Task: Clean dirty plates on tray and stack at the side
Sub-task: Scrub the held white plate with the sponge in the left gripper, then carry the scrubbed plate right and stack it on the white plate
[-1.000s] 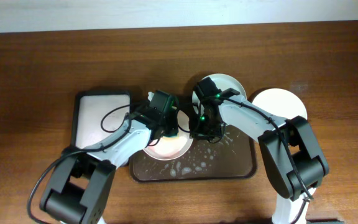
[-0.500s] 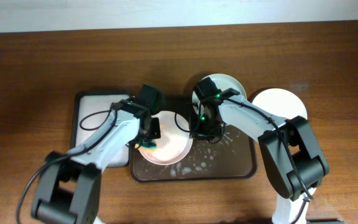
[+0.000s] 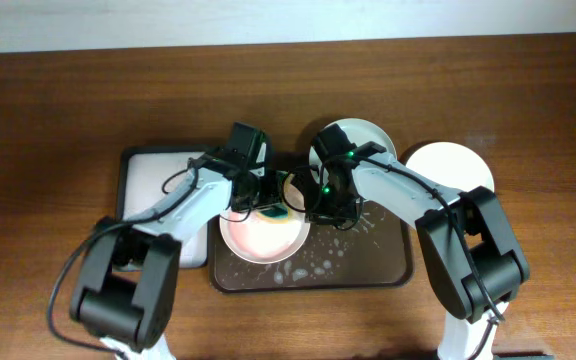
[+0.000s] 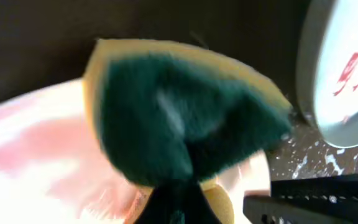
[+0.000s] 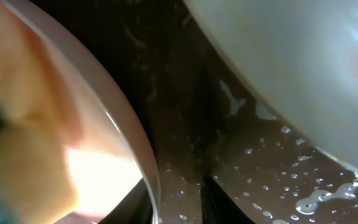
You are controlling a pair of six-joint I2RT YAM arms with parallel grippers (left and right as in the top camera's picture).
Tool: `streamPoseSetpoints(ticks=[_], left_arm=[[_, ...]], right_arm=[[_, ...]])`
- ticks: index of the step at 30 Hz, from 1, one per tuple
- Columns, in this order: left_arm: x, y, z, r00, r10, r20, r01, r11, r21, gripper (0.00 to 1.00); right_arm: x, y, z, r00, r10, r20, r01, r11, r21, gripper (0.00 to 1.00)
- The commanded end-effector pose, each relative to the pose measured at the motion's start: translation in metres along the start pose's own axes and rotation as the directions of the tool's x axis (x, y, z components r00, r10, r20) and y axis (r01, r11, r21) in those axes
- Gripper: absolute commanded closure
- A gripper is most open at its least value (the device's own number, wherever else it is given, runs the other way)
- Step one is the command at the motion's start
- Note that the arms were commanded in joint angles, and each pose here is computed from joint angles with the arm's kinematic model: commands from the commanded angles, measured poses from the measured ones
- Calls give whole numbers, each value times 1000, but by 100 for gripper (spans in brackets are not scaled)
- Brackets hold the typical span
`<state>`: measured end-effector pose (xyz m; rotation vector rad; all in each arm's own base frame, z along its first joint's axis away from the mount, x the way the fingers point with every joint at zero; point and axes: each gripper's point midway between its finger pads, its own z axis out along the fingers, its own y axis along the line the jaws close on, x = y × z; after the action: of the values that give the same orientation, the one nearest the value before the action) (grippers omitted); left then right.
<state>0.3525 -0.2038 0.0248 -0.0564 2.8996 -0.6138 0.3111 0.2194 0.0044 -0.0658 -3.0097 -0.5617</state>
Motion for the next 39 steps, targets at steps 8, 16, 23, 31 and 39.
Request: streamPoseSetpoints(ticks=[8, 16, 23, 31, 39], left_arm=[[19, 84, 20, 997, -48, -53, 26, 930, -366, 100], [-13, 47, -69, 987, 23, 157, 28, 950, -312, 100], [-8, 101, -134, 970, -85, 227, 177, 890, -420, 100], [-10, 141, -122, 993, -52, 109, 92, 911, -402, 100], [4, 168, -70, 993, -116, -31, 90, 891, -445, 100]], right_arm=[[7, -33, 14, 999, 33, -17, -31, 993, 116, 73], [10, -48, 12, 999, 43, -16, -39, 980, 197, 73], [6, -45, 12, 1000, 24, -2, -23, 982, 186, 96], [-19, -24, -60, 964, -180, 195, 135, 965, 227, 96], [-21, -18, -145, 791, -488, 369, 162, 749, 642, 96]])
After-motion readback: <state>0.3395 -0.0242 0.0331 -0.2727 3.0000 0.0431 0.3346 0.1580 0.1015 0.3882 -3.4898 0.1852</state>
